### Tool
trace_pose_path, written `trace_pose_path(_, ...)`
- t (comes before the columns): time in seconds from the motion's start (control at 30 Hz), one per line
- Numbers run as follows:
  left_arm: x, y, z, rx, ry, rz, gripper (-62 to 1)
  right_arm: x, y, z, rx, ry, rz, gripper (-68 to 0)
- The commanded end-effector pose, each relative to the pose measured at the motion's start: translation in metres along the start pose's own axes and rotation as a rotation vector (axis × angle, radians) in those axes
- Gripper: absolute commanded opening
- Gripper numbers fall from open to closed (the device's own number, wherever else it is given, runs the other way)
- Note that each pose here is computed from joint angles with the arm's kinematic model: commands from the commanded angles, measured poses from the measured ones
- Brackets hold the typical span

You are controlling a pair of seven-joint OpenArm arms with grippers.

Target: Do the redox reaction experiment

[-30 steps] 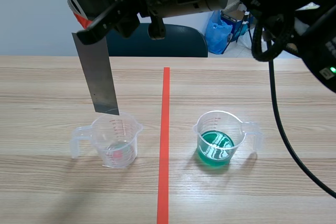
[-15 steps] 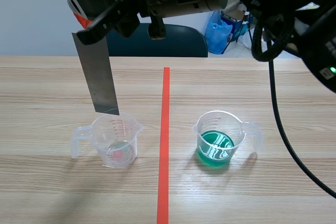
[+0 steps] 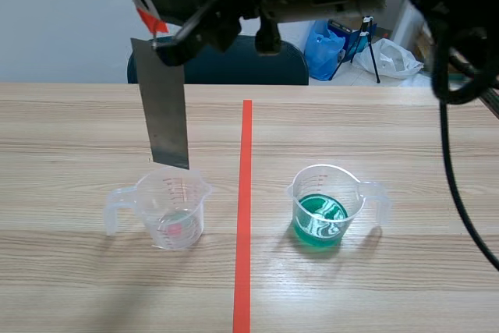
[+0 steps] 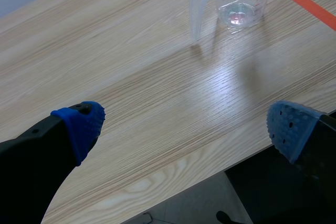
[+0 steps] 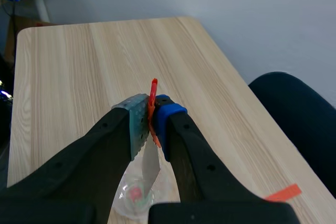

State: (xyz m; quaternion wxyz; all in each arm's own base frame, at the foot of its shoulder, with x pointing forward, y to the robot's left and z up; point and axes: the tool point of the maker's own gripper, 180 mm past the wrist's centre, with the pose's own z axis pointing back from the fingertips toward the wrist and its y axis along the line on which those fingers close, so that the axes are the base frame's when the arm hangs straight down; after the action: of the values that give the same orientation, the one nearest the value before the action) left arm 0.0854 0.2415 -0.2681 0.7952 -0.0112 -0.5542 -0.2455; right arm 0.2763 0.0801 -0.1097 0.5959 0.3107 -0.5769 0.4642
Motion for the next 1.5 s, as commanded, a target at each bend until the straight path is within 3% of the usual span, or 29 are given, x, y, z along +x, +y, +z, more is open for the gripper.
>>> trace_pose_path(0.0,0.01,-0.002,-0.002,-0.005,-0.04,0.006,1.4,0.01,-0.004,0.008,-0.017,-0.029,0.027,-66.9)
trace_pose_path(0.57,0.01,-0.002,-0.003,-0.005,-0.039,0.006,1.4,-0.022,-0.041,0.081,-0.19,0.069,0.081,-66.9)
trace_pose_path(0.87,0.01,-0.002,-0.003,-0.005,-0.039,0.006,1.4,-0.034,-0.052,0.114,-0.236,0.103,0.044,-66.9)
trace_pose_path(1.47,0.01,-0.002,-0.003,-0.005,-0.039,0.006,1.4,-0.048,-0.054,0.138,-0.269,0.144,0.024,-66.9)
